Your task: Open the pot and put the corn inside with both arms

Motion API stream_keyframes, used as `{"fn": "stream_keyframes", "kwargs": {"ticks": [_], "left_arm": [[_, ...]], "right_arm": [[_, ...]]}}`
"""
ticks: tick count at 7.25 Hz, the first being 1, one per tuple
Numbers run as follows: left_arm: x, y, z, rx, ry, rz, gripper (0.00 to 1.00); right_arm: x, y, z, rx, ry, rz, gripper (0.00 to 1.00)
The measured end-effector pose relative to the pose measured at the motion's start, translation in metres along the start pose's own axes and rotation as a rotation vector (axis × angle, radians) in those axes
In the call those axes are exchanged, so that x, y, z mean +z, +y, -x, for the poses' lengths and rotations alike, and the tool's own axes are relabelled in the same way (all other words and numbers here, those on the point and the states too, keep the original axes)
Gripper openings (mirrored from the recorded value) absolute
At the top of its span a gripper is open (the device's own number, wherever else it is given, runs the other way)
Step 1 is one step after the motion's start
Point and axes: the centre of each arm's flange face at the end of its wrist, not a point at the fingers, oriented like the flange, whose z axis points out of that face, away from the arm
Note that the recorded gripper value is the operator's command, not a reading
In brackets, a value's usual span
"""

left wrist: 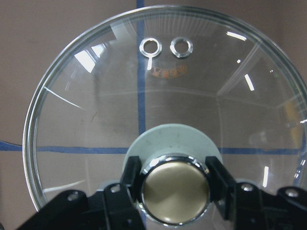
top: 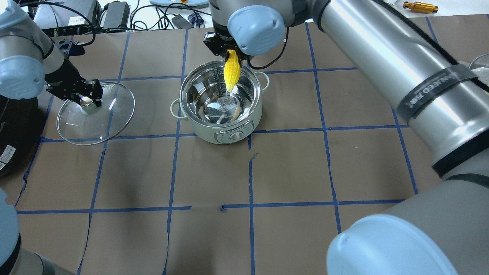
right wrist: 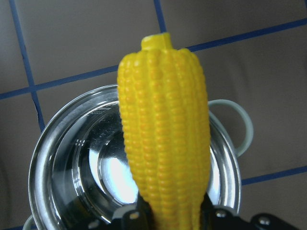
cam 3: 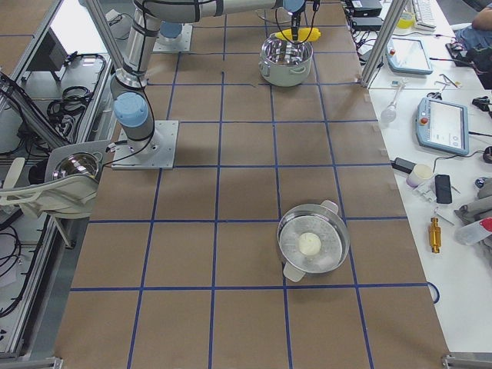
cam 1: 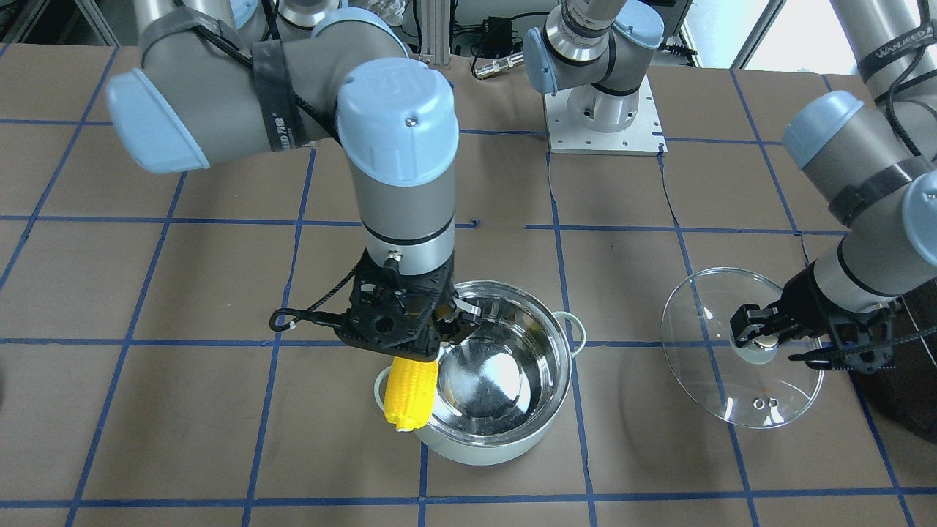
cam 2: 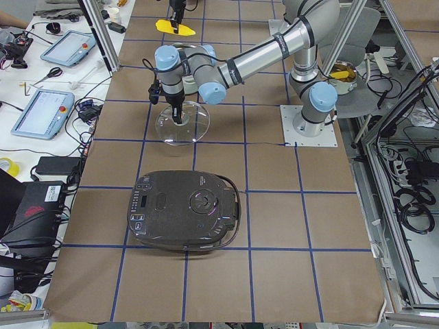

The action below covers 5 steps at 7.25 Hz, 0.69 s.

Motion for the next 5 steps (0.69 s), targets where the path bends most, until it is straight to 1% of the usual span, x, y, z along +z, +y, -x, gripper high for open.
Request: {"fn": "stream_keyframes", "kwargs": {"ticks": [1,3,4,5], "left_arm": [[0.016,0.006,0.009,0.035,0.001,0.002,0.14],[0.033,0.015,0.02,0.066,0.009,0.02,0.14],[0.04,0.019,0.018,0.072,0.016,0.033,0.13],[0.045,0.021,0.016,0.08,0.022,0.041,0.13]], "right_arm": [[0.016,0.01,0.018,-0.03,0.004,0.002,0.0],[0.036,0.019,0.026,-0.116,0.033,0.007,0.0],[0.048,0.023,0.025,-0.142,0.046,0.015,0.01],[0.059,0.027,0.023,-0.15,0.052,0.02,0.05]]}}
